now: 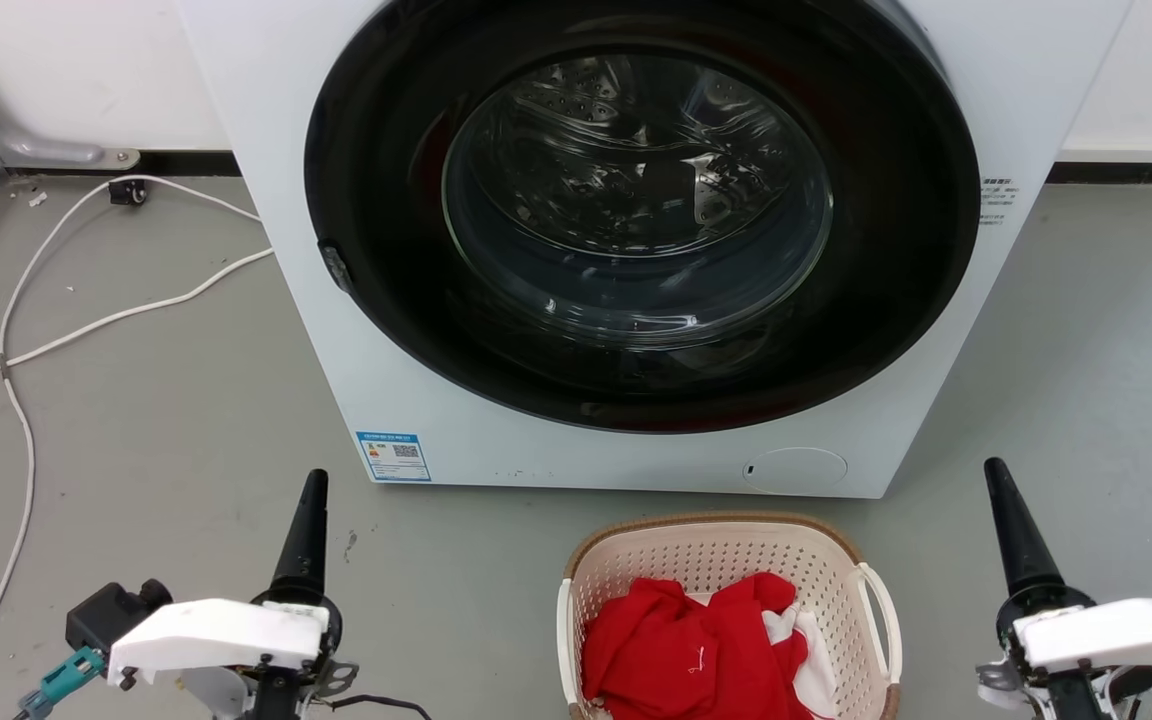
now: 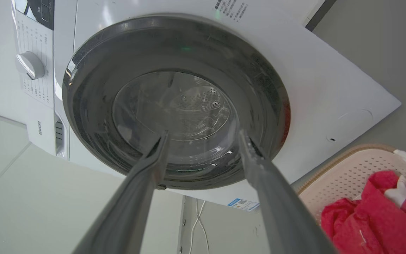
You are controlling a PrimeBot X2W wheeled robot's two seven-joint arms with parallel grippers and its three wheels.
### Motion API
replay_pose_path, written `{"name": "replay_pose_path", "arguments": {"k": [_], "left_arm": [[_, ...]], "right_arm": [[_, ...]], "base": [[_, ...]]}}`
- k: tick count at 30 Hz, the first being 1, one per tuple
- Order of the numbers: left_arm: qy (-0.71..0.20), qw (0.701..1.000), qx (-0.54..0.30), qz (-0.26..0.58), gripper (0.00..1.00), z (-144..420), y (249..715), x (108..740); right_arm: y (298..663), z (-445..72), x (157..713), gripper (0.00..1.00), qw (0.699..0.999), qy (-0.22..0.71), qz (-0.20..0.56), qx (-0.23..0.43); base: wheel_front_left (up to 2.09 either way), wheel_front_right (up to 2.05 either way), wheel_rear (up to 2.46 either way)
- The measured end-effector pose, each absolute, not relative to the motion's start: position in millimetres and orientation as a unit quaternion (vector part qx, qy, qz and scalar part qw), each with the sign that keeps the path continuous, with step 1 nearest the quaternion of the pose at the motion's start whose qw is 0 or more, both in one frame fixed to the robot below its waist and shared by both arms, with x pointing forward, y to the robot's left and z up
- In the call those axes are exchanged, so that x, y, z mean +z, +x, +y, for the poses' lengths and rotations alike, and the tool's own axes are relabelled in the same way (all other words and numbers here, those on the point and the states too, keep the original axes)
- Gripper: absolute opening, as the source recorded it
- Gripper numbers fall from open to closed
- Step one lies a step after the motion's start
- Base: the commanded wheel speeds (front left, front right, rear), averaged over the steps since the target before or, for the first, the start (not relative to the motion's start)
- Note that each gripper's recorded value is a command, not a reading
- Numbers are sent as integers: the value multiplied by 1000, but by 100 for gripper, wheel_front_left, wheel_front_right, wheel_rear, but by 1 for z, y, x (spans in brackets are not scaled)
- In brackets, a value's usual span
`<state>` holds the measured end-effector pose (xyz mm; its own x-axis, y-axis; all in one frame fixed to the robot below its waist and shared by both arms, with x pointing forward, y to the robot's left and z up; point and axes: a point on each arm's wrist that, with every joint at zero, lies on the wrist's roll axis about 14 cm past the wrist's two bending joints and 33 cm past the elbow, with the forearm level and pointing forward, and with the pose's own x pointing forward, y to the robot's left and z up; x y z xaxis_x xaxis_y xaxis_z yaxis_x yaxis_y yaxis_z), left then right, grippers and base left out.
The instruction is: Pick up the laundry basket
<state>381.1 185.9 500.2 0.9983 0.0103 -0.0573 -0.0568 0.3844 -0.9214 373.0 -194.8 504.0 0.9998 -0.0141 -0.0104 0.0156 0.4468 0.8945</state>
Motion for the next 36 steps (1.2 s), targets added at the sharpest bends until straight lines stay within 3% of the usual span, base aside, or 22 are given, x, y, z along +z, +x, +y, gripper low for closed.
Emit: {"name": "replay_pose_path", "arguments": {"k": [13,36], "left_arm": [[-447,894,11,15,100,174,380,509],[-293,956,-12,-22,100,158,378,528]], "right_arm": [[369,-185,517,100,914,406,-15,13],[362,-181,532,100,962,266,-51,26]], "base": [[0,0,0],[0,0,0]]}}
